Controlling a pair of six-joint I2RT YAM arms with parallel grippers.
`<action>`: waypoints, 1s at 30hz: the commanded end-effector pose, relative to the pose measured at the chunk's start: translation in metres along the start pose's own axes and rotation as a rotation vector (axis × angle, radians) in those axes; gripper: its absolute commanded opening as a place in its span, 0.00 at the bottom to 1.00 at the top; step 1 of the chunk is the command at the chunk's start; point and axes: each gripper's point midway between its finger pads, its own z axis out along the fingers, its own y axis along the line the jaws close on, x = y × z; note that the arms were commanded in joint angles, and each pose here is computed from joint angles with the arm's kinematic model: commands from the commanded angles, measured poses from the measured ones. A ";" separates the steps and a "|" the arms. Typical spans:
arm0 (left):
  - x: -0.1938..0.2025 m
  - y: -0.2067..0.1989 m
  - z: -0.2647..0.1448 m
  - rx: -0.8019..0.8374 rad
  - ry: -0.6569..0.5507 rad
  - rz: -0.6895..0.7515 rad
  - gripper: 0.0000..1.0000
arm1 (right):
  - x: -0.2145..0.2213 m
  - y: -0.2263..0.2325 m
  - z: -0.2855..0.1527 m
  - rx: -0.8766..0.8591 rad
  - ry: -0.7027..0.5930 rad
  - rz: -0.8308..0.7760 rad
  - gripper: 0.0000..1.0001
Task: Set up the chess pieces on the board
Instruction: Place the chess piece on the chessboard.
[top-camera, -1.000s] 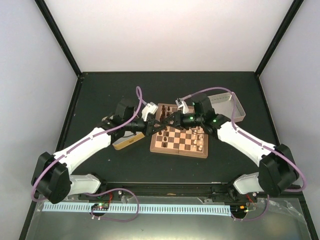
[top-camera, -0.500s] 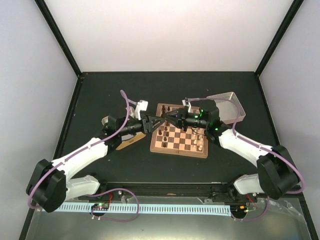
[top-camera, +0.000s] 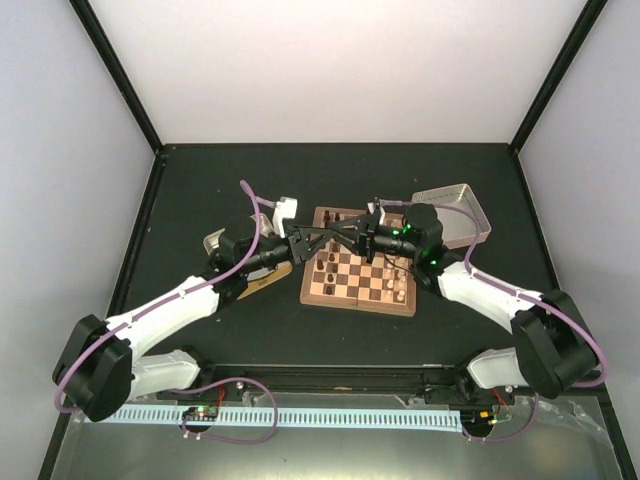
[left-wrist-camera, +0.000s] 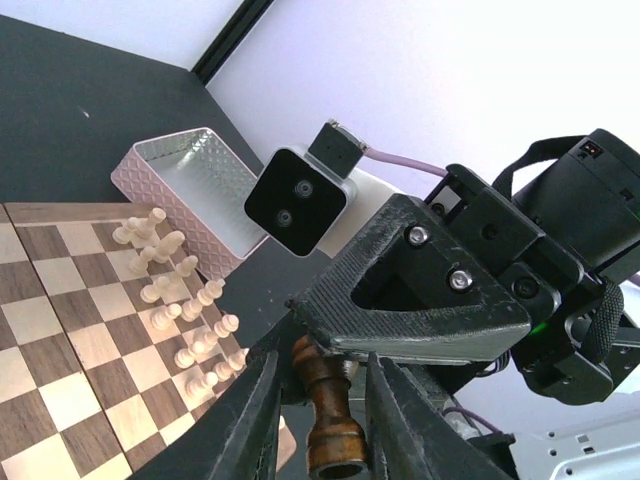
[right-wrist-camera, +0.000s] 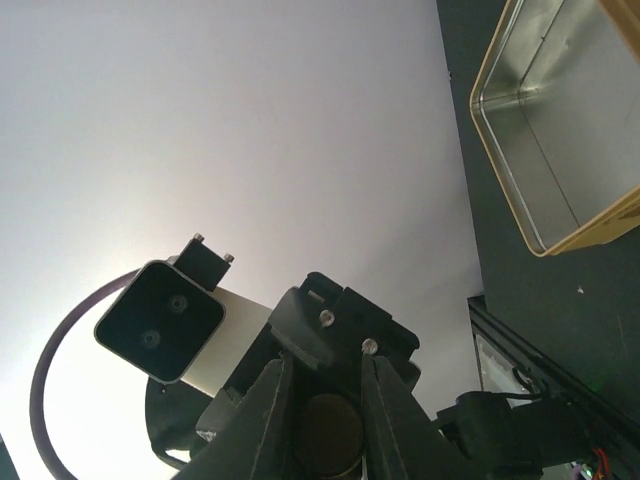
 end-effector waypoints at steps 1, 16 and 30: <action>-0.012 -0.017 0.005 0.032 -0.033 0.051 0.21 | -0.003 0.002 0.000 -0.023 -0.008 0.027 0.11; 0.003 0.006 -0.006 -0.199 0.101 0.002 0.02 | -0.022 -0.023 -0.027 0.178 -0.153 -0.196 0.60; 0.094 0.066 -0.052 -0.621 0.582 -0.181 0.03 | -0.045 -0.064 -0.107 0.636 -0.373 -0.590 0.67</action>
